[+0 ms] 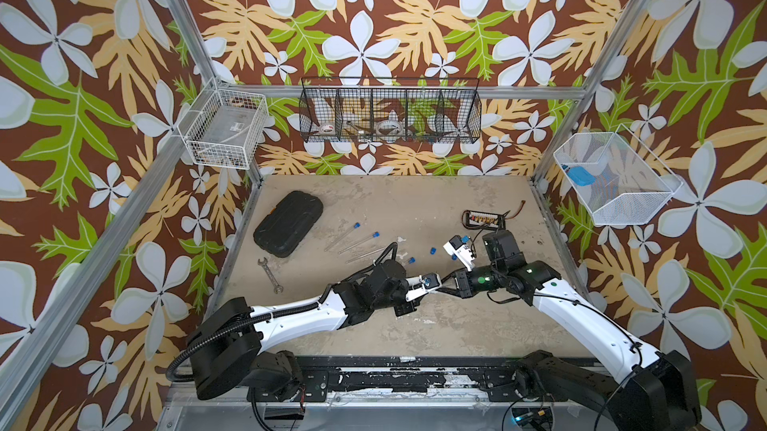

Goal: Insert stoppers into test tubes
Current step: Adjust the test tube.

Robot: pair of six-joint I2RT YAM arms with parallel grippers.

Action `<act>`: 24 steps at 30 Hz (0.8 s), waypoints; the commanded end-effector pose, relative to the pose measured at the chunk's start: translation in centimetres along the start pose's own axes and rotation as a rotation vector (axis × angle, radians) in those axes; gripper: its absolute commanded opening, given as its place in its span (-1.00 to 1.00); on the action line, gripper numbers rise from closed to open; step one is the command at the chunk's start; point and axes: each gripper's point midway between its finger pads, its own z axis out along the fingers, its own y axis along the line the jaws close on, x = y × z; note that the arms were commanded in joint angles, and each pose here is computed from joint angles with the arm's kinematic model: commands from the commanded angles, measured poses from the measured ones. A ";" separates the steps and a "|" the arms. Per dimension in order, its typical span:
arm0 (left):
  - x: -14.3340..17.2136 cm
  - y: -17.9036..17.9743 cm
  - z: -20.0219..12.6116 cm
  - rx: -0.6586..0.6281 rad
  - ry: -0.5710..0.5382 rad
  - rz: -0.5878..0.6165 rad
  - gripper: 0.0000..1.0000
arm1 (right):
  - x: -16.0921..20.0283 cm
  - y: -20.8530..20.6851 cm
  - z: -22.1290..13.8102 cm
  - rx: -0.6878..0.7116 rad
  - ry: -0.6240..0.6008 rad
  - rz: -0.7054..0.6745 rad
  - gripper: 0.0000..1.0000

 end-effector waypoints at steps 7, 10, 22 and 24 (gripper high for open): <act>0.1 0.3 0.0 -0.018 0.008 -0.005 -0.59 | -0.2 1.0 0.0 -0.046 -0.003 -0.023 -0.70; 0.0 0.4 -0.2 -0.020 0.003 -0.005 -0.61 | -0.1 0.5 0.1 -0.023 0.001 -0.016 -0.70; -0.4 0.1 -0.3 0.003 -0.006 0.004 -0.89 | -0.3 -0.4 0.3 0.015 0.012 -0.002 -0.68; -0.6 0.1 -0.4 0.003 -0.010 0.003 -0.93 | -0.4 -0.3 0.2 0.016 0.007 -0.004 -0.59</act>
